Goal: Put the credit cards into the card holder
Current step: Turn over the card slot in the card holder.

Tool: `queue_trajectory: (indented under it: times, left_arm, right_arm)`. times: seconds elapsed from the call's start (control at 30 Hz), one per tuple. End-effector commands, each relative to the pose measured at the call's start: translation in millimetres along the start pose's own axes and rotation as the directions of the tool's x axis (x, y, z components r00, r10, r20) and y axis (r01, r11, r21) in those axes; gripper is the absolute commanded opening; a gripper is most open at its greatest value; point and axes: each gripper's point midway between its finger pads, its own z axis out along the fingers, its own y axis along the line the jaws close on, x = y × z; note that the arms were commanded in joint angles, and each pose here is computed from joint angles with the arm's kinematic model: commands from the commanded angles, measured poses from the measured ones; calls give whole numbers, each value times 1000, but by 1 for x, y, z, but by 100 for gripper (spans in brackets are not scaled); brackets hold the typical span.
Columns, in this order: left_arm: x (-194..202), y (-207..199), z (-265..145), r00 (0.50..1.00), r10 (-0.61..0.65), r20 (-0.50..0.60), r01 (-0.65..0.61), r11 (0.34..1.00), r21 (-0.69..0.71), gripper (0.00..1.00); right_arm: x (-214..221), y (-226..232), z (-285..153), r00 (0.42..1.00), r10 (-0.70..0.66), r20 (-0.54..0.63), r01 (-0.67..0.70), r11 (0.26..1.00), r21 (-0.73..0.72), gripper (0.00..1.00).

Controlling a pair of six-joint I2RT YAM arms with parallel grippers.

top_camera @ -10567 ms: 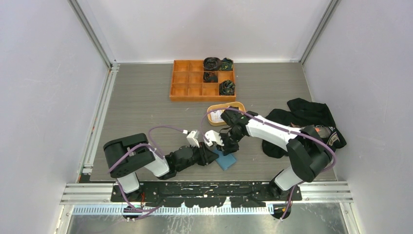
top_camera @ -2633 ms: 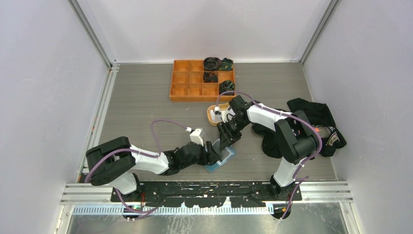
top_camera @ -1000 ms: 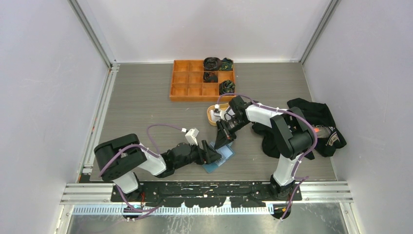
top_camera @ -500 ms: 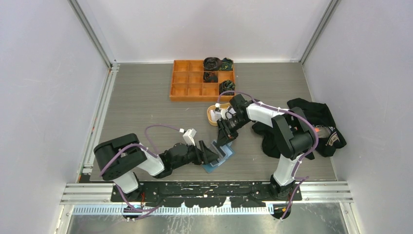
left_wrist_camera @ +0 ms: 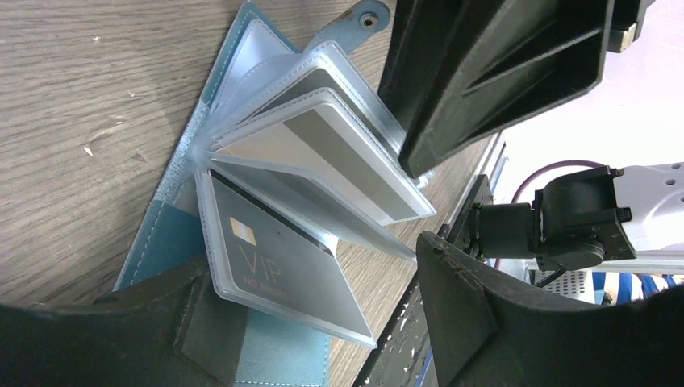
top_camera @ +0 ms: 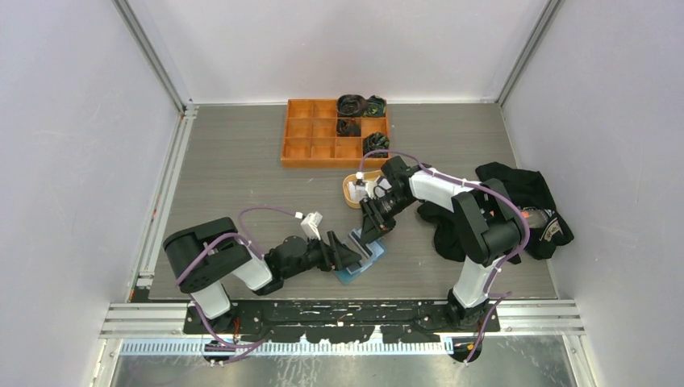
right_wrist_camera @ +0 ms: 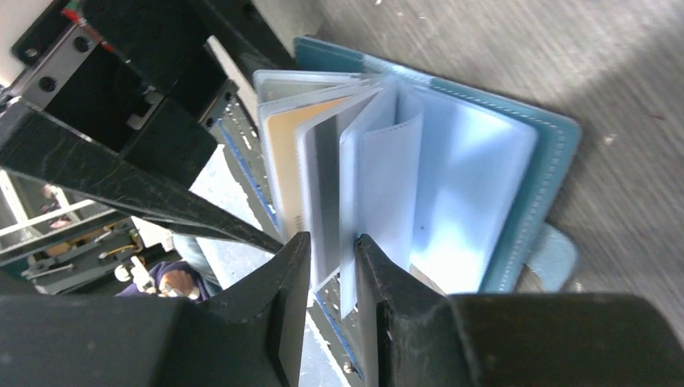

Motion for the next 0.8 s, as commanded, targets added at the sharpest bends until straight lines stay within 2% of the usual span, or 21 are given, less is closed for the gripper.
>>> queue_trajectory:
  times: [0.0,0.4,0.77]
  left_arm:
    - [-3,14,-4,1000,10,25,-9,999,-35,73]
    - [-7,5,-11,999,25,37,-25,1000,6,78]
    - [-2,-9,-6,1000,27,13,-28,996,85,82]
  right_arm:
    - [-9,36,-11,997,-64,40,68,990,-124,33]
    - [-6,38,0,1000,15,11,-13,983,-184,33]
    - [-7,38,9,996,93,-11,-93,970,-224,22]
